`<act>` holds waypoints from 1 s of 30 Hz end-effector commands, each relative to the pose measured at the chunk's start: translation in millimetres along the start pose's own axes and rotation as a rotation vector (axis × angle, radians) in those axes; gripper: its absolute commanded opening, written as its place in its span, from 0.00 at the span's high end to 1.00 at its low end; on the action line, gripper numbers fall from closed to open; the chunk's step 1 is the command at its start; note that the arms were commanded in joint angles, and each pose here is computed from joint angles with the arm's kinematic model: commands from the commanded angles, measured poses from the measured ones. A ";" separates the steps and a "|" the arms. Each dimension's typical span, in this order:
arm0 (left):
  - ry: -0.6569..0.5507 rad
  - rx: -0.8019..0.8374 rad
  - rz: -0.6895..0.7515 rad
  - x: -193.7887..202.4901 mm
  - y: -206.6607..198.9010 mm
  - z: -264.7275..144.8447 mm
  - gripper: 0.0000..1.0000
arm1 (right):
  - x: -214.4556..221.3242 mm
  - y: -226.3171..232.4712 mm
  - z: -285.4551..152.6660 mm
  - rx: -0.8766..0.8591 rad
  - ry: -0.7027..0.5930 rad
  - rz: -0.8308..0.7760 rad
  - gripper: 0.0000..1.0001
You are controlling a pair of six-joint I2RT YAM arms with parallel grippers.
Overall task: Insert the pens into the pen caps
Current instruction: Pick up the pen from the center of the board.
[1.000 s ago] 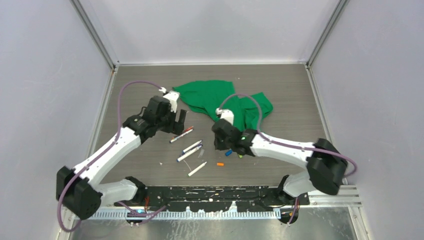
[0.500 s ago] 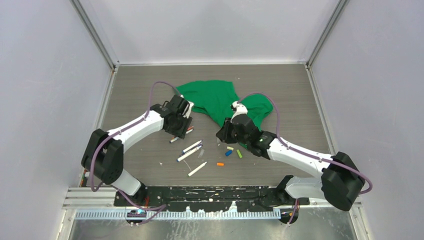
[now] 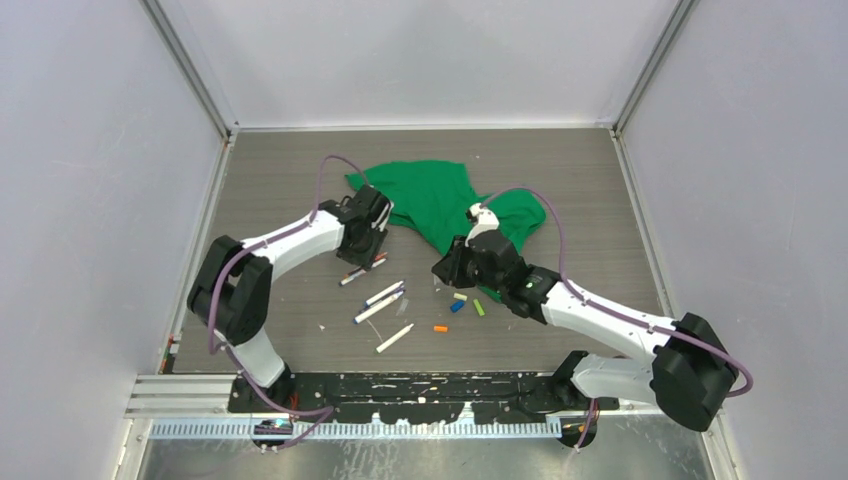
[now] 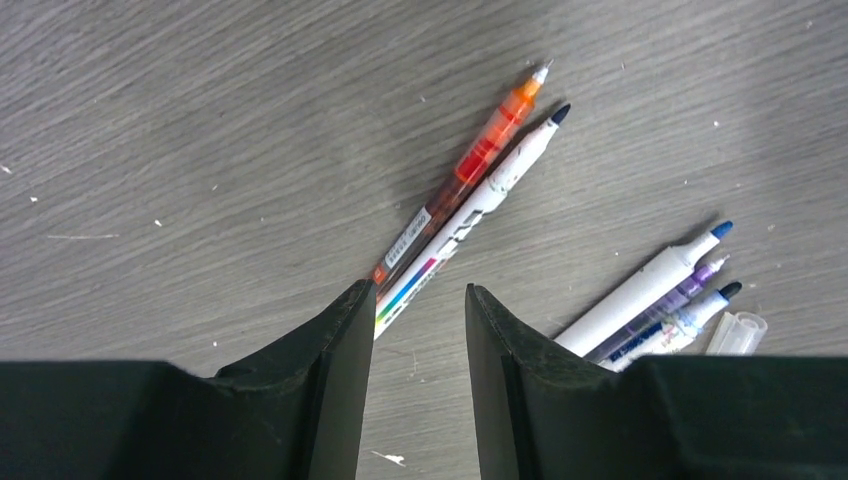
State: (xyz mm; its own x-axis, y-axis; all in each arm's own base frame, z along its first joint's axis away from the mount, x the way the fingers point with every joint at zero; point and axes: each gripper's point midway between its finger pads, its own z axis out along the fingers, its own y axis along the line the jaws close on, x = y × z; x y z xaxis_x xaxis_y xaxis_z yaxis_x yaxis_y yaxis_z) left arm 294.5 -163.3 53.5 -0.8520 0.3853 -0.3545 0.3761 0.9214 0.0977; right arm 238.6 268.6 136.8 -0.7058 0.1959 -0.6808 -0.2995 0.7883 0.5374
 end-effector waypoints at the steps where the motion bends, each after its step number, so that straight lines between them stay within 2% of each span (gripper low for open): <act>1: -0.056 -0.026 -0.007 -25.6 1.6 2.7 0.61 | -17.6 13.4 -6.3 -0.060 -0.068 0.022 0.89; 7: -0.057 -0.059 -0.016 -33.3 6.4 13.3 0.64 | -17.2 13.0 -10.7 -0.067 -0.074 0.032 0.88; 30: 0.025 -0.063 -0.013 -19.8 6.4 36.3 0.69 | -16.2 8.9 -14.9 -0.071 -0.078 0.055 0.87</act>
State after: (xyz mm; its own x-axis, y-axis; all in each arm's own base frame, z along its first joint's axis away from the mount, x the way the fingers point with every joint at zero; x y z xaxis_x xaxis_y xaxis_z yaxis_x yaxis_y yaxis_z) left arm 320.2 -164.2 29.8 -0.8632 0.3846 -0.3270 0.3492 0.9227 0.1635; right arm 233.4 259.9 136.5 -0.7091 0.2300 -0.6666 -0.2825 0.7735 0.5674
